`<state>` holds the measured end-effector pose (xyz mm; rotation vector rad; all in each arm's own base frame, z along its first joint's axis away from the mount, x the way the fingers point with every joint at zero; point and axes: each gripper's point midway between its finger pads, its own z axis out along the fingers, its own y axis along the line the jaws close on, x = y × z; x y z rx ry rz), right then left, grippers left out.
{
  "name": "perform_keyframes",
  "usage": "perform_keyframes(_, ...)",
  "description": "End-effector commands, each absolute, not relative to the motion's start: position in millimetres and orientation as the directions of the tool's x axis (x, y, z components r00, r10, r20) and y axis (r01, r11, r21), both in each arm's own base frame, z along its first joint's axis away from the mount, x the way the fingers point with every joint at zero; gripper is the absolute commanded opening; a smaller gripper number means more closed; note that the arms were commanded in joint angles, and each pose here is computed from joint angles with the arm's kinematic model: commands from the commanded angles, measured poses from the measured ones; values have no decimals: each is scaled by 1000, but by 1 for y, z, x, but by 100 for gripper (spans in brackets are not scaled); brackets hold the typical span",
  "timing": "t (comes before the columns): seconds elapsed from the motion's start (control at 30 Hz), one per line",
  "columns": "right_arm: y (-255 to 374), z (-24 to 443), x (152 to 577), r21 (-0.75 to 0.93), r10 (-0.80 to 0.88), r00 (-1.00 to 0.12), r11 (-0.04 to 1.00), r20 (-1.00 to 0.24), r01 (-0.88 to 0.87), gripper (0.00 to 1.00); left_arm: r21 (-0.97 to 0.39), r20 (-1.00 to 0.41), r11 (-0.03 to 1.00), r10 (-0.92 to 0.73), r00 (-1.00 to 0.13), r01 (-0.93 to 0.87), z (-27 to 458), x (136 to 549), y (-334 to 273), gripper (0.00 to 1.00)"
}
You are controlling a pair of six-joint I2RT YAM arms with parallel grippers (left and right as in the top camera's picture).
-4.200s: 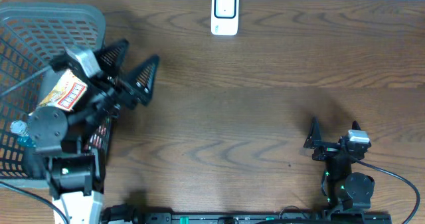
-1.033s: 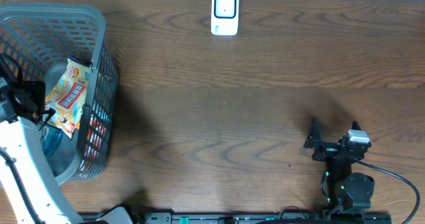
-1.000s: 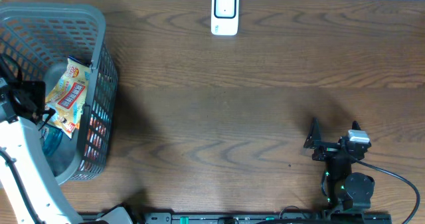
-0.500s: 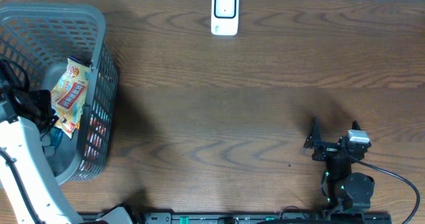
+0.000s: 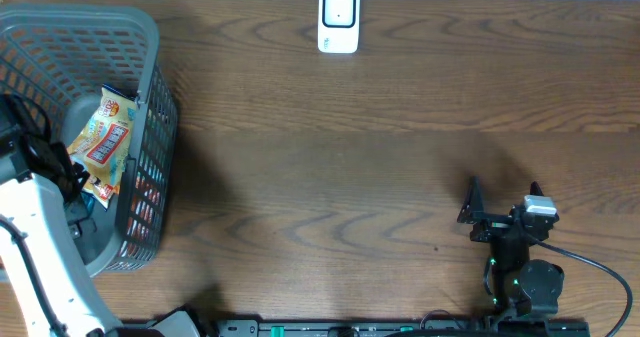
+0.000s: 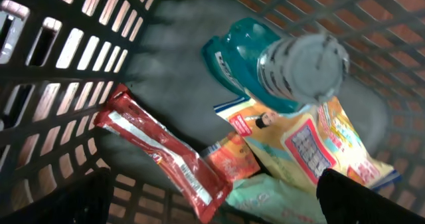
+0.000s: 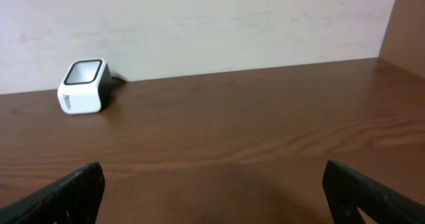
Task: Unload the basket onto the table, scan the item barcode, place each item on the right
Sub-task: 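Grasp the teal Listerine bottle in the basket with the left gripper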
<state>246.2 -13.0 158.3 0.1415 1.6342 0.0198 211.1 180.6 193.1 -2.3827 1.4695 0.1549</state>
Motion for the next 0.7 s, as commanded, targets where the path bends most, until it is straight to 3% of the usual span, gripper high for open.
perform_keyframes(0.0,-14,158,246,113,118,-60,990,-991,85,99,-189,-290,-464,-816,500,-866,179,211,189,98)
perform_keyframes(0.43,-14,158,246,113,118,-60,990,-991,85,99,41,-252,-472,-858,448,-880,119,218,188,98)
perform_keyframes(0.57,-14,158,246,113,118,-60,990,-991,85,99,52,-241,-472,-861,448,-880,116,219,187,77)
perform_keyframes(0.67,-14,158,246,113,119,-60,990,-991,85,99,52,-241,-471,-862,447,-880,116,219,186,67)
